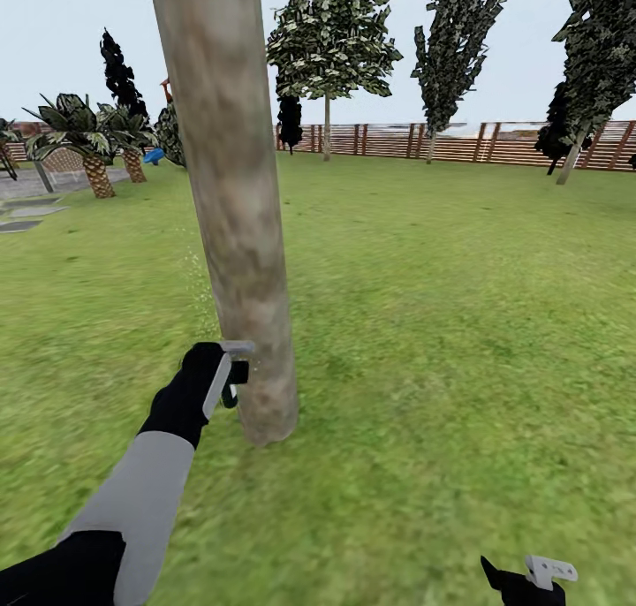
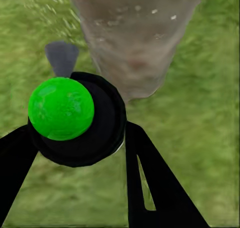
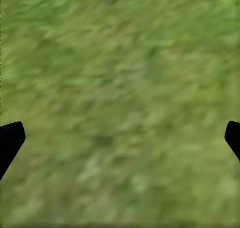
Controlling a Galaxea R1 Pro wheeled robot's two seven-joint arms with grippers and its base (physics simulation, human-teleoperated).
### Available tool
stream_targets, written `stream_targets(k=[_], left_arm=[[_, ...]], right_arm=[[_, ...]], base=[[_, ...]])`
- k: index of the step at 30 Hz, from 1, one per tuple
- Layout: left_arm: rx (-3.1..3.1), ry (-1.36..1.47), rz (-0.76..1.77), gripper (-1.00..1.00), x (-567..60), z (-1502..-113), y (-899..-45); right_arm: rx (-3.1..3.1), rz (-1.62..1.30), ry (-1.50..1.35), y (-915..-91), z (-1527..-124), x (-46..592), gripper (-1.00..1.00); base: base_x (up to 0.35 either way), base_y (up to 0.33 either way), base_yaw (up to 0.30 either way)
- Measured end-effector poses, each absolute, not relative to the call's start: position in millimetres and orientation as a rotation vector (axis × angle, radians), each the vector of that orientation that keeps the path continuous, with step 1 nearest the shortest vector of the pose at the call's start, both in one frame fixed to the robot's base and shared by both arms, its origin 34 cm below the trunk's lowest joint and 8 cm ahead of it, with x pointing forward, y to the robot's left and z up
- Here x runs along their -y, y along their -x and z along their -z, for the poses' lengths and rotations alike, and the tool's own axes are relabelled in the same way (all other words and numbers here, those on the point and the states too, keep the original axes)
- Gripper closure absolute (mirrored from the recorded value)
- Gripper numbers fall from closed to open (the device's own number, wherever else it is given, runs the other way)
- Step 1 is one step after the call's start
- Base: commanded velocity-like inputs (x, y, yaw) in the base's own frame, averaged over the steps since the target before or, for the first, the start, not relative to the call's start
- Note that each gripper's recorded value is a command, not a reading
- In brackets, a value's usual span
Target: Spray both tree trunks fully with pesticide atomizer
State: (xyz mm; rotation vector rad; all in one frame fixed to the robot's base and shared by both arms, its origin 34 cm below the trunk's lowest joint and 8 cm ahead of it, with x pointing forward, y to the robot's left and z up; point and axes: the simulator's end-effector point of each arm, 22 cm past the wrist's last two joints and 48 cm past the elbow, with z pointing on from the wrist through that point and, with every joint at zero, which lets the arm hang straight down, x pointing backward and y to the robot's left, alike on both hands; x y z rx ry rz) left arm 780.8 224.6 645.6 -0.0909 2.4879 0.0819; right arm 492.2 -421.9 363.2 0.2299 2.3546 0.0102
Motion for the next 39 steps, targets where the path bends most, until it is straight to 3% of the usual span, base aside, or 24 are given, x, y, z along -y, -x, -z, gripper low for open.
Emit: stream_targets(k=[7,14,24,33,39], left_arm=[[-2.474,0.066,-0.075,1.00,-211.8,-660.8,-782.2],[-2.472,0.129,-0.206,1.00,-288.9,-662.3,-781.6],[-2.385,0.078,-0.072,1.00,-218.8,-711.7,-803.9],[-2.350,0.133,-0.199,1.00,-287.8,-730.4,-811.0],[-2.342,0.130,-0.164,1.00,-277.3,-736.1,-814.7]], right_arm=[[-2.355,-0.010,-0.230,-492.2,-363.2,421.8,-1.00],[-2.355,-0.010,-0.230,-492.2,-363.2,421.8,-1.00],[-2.355,-0.010,-0.230,-492.2,-363.2,421.9,-1.00],[-2.355,-0.010,-0.230,-492.3,-363.2,421.8,-1.00],[-2.355,-0.010,-0.230,-492.2,-363.2,421.9,-1.00]], base=[[0.000,0.000,0.000],[0.000,0.000,0.000],[0.000,0.000,0.000],[0.000,0.000,0.000],[0.000,0.000,0.000]])
